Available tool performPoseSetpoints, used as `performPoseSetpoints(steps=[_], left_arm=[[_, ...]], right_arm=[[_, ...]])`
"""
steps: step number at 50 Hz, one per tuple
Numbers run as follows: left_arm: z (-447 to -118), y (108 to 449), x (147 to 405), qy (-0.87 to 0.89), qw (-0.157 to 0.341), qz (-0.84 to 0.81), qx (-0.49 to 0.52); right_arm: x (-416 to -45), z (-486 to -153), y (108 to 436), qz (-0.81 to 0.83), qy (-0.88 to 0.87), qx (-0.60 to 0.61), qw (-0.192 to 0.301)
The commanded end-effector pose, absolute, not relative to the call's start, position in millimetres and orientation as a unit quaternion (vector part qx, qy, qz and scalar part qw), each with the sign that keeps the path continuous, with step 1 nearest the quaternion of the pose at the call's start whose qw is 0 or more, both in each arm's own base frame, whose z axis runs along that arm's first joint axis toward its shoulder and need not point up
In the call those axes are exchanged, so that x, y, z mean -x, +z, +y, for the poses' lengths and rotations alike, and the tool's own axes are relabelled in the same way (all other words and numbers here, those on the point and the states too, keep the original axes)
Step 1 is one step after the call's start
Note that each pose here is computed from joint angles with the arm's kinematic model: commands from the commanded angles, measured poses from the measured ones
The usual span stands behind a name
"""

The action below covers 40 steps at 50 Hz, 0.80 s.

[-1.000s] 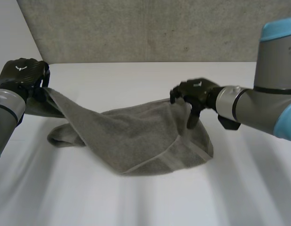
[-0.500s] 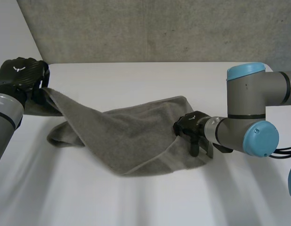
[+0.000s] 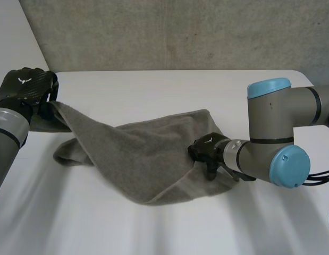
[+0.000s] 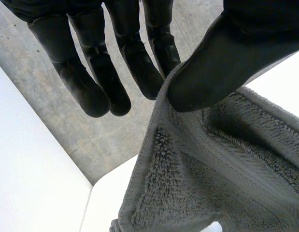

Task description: Fold the towel.

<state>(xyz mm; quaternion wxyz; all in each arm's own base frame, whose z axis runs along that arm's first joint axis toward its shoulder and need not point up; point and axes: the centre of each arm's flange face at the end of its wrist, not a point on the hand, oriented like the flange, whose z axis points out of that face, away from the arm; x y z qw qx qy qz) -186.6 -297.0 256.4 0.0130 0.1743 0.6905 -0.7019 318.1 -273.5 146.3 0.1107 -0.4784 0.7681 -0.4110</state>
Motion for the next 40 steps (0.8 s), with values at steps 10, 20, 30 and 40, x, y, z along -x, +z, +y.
performPoseSetpoints(steps=[10, 20, 30, 40], left_arm=[[-297.5, 255.8, 186.7, -0.702, 0.013, 0.691, -0.174], [-296.7, 260.4, 186.7, -0.706, 0.013, 0.686, -0.175], [-284.0, 305.7, 181.3, -0.753, 0.021, 0.638, -0.162], [-276.1, 310.2, 182.9, -0.750, 0.019, 0.640, -0.166]], right_arm=[[-319.8, -268.3, 144.7, 0.778, -0.403, 0.467, 0.124], [-315.6, -271.5, 190.1, 0.774, -0.449, 0.423, 0.144], [-267.0, -265.6, 343.4, 0.689, -0.614, 0.329, 0.200], [-236.7, -248.6, 381.0, 0.659, -0.655, 0.336, 0.151]])
